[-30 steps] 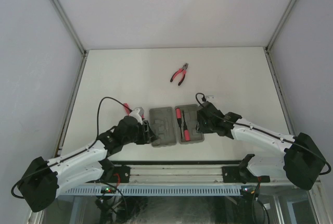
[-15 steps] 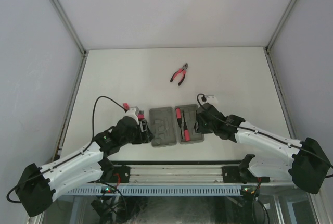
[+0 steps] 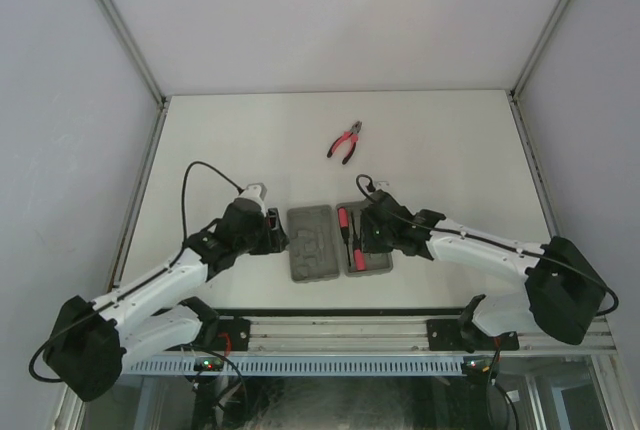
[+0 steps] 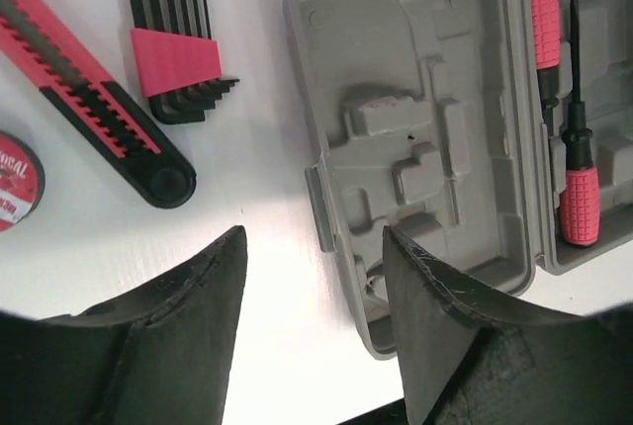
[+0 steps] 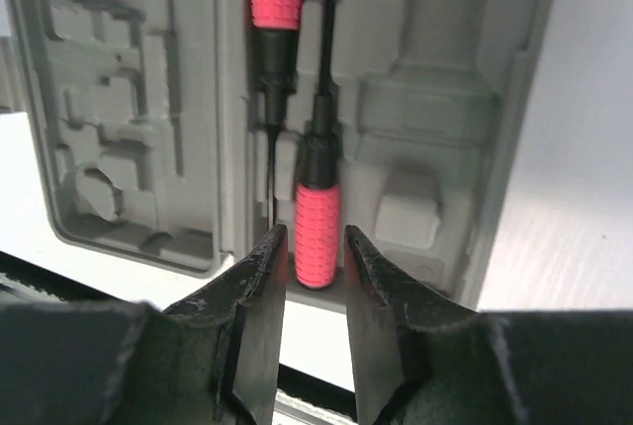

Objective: Sort the tools into containers
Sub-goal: Adjust the screwdriver in the storage box.

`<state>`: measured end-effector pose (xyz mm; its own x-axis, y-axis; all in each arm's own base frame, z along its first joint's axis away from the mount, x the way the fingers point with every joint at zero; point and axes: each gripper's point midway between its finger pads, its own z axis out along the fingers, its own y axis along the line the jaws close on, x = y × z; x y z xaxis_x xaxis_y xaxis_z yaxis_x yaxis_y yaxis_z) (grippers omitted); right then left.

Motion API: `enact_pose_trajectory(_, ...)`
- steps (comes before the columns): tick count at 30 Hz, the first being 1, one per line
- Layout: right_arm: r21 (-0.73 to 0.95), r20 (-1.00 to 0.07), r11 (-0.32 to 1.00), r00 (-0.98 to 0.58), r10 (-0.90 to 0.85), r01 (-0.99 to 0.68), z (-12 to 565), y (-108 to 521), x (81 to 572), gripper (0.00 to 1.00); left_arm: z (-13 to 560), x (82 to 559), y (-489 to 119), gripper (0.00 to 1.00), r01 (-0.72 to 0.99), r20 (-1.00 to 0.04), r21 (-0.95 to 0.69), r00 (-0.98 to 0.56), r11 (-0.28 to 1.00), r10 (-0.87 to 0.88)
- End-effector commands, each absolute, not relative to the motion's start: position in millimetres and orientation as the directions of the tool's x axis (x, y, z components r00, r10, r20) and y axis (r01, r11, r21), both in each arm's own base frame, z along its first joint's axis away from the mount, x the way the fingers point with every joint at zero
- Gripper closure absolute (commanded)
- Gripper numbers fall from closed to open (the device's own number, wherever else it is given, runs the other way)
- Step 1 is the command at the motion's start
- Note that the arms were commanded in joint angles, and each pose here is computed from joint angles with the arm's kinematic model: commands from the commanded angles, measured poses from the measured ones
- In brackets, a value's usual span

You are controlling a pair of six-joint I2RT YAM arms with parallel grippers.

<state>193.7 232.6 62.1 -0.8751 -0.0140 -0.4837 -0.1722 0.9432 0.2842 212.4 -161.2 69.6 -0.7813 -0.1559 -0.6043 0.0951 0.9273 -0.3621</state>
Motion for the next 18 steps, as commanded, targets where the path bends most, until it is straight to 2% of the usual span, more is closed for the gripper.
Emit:
enact_pose_trajectory(1,0.345,-0.507,0.92,-0.862,0.015,-0.187,81.7,261.6,214.2,0.72,85.6,230.1,-178.3,0.4,0.176,-0.641,-0.376,-0.758,0.91,-0.118)
enact_pose_trajectory(18,0.339,-0.476,0.923,-0.879,0.003,-0.181,79.8,265.4,214.1,0.77,66.0,261.9,-191.6,0.46,0.157,-0.628,-0.39,-0.766,0.907,-0.137)
